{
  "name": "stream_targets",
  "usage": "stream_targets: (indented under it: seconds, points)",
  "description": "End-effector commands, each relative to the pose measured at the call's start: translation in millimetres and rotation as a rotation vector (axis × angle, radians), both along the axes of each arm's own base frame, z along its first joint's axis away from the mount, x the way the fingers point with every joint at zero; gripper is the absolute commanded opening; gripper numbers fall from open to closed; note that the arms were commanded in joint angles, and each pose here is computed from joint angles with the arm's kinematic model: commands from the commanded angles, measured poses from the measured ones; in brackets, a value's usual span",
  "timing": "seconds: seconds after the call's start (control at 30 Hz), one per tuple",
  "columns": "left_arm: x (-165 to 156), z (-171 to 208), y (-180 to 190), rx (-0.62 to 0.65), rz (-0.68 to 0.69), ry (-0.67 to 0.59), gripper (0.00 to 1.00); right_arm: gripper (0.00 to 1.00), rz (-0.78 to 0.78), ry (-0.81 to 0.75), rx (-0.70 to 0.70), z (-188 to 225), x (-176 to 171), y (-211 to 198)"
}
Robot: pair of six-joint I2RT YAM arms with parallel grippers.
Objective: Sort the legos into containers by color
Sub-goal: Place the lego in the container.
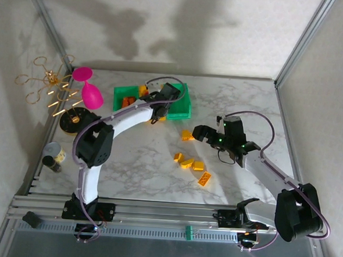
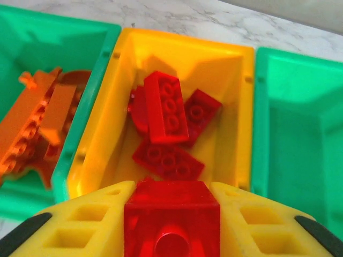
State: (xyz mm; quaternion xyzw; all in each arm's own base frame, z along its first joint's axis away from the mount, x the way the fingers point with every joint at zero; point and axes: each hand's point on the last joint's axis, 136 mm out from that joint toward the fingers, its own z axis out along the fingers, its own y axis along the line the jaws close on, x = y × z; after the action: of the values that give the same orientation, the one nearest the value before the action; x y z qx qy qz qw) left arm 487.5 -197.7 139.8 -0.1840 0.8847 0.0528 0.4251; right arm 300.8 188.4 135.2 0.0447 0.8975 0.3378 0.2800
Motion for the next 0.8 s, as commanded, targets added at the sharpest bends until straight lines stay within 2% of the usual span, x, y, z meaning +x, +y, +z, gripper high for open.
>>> stream_targets:
  seconds: [0.0,0.1,0.2,0.3,0.4,0.63,0.77]
  points:
    - [30,-9,6,0.015,-0.01,0.006,0.36,0.99,-0.009,-0.033,-0.021,7,10,1]
    - [46,-16,2,0.018,-0.023,0.015,0.39,0.99,-0.013,-0.029,-0.038,4,12,0]
    - [52,-12,0,0.028,-0.032,0.01,0.48,0.98,-0.014,-0.031,-0.046,4,14,-1]
    - [51,2,0,0.011,-0.037,-0.006,0.54,0.98,-0.013,-0.03,-0.052,4,14,0]
    - [42,20,-2,-0.027,-0.05,-0.02,0.56,0.99,-0.013,-0.024,-0.083,3,13,-2]
    - [-14,54,-9,-0.139,-0.11,-0.052,0.58,0.99,-0.031,0.015,-0.214,-8,-1,-13]
    - [-64,47,-17,-0.191,-0.165,-0.037,0.59,0.99,-0.027,0.042,-0.273,-18,-14,-15]
